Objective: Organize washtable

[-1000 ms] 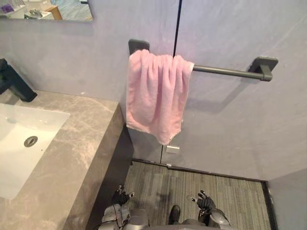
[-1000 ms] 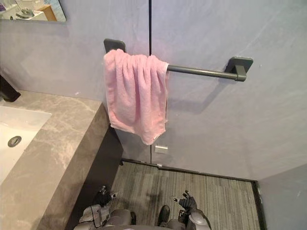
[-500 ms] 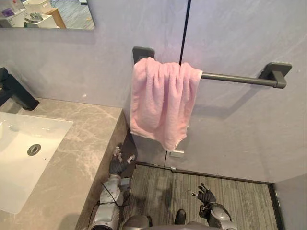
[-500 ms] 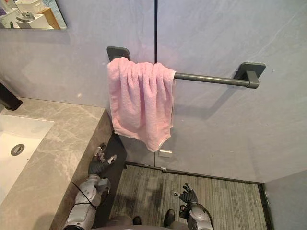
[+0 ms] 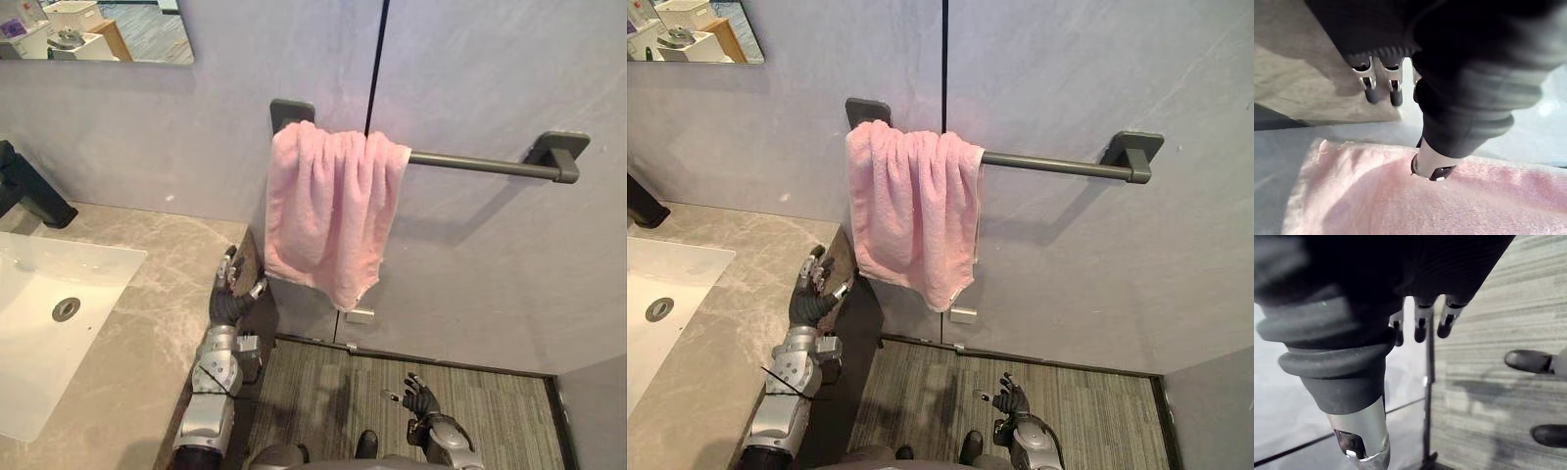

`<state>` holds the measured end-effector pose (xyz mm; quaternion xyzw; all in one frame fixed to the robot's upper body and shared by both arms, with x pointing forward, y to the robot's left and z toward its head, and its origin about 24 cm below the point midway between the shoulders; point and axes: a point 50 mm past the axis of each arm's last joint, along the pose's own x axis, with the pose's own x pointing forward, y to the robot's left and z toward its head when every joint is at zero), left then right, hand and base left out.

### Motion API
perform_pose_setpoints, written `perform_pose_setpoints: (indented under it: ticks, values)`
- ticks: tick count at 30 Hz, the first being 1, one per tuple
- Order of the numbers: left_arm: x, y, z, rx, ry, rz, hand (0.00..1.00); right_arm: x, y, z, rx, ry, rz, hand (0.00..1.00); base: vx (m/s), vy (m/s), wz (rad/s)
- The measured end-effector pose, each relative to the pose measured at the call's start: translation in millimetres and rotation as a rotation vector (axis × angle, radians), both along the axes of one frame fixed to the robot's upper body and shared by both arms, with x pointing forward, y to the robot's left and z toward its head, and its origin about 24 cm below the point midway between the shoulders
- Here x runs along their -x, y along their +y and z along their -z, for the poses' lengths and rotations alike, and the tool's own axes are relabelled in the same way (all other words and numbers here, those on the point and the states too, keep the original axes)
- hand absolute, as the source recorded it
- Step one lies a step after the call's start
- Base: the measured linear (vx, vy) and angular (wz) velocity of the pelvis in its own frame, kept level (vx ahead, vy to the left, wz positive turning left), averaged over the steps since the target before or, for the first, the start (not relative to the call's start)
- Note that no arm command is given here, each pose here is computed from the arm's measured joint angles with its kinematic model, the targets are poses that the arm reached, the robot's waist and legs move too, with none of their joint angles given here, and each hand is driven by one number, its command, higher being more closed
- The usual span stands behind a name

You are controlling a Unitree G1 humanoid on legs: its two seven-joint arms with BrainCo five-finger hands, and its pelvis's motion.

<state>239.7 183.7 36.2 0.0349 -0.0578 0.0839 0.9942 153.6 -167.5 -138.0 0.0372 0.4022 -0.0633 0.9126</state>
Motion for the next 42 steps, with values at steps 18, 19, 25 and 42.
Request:
perform_pose_setpoints:
  ticks: [18, 19, 25, 42]
  values:
    - [-48.3, 40.1, -23.8, -0.13, -0.026, -0.048, 0.0, -18.1, -9.6, -13.8, 0.025, -0.084, -0.072, 0.0, -0.02, 0.031, -0.09]
    - [-48.2, 41.2, -23.7, -0.131, -0.024, -0.048, 0.0, -18.1, -9.7, -13.8, 0.025, -0.084, -0.072, 0.0, -0.04, 0.024, -0.01]
    - [-49.4, 40.0, -20.8, -0.114, -0.005, -0.006, 0.0, -18.3, -7.9, -14.2, 0.02, -0.086, -0.1, 0.0, -0.05, 0.03, -0.11]
    - [-57.3, 12.3, -2.4, -0.153, 0.086, 0.139, 1.0, -20.4, -5.5, -18.3, 0.018, -0.114, -0.126, 0.0, -0.02, 0.012, -0.01]
